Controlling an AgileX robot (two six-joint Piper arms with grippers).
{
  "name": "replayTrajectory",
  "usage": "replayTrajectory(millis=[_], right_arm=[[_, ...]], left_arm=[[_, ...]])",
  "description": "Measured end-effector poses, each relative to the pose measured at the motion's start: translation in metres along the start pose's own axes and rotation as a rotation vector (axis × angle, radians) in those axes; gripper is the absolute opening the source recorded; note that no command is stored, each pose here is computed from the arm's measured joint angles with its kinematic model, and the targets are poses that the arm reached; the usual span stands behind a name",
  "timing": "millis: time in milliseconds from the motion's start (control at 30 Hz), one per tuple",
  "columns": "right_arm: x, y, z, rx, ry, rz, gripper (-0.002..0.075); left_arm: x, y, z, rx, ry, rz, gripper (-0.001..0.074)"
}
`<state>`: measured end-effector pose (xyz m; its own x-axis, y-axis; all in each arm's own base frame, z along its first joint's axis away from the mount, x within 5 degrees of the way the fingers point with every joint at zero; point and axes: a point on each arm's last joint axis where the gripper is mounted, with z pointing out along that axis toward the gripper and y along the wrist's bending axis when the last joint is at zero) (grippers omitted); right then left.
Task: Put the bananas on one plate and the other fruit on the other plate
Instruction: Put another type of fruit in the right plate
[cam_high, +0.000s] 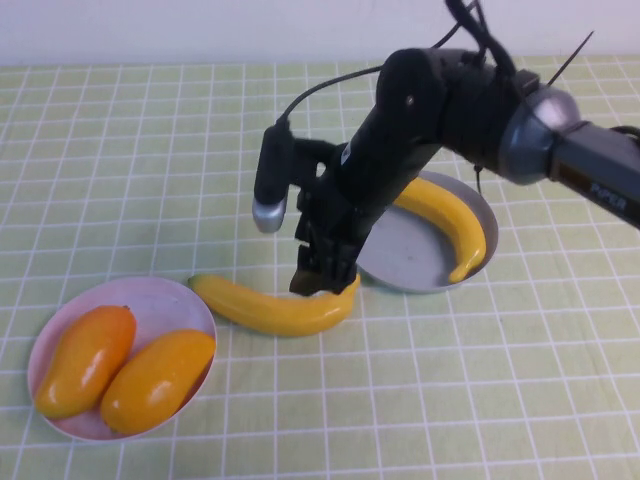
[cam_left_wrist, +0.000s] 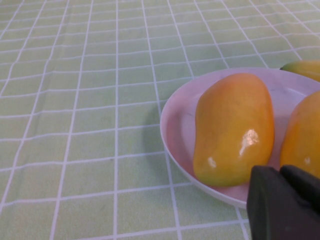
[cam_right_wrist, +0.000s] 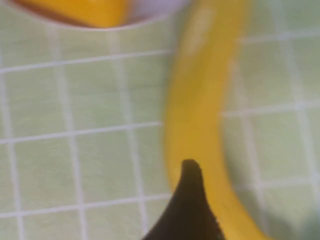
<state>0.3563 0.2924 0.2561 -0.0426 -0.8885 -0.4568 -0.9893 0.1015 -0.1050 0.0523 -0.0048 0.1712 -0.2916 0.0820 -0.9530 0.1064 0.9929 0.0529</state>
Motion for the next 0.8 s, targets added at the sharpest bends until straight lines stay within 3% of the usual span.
replayTrajectory(millis=[100,267,600,800], right_arm=[[-0.004,0.010,0.018,-0.071,0.004,-0.105,0.0500],[-0.004,0.017,0.039,-0.127,0.024,-0.139,0.0500],[-0.003,0.022,0.066,-0.157,0.031,-0.136,0.0489],[0.001,0.019,0.084,-0.143,0.041,-0.055,0.0424]], left_arm=[[0.000,0.000,0.000,-0.002,0.000,0.006,0.0002],[0.000,0.000,0.000,0.000,0.000,0.000,0.0002],[0.000,0.000,0.000,0.000,0.000,0.000,0.0002],[0.000,0.000,0.000,0.000,0.000,0.000,0.0002]])
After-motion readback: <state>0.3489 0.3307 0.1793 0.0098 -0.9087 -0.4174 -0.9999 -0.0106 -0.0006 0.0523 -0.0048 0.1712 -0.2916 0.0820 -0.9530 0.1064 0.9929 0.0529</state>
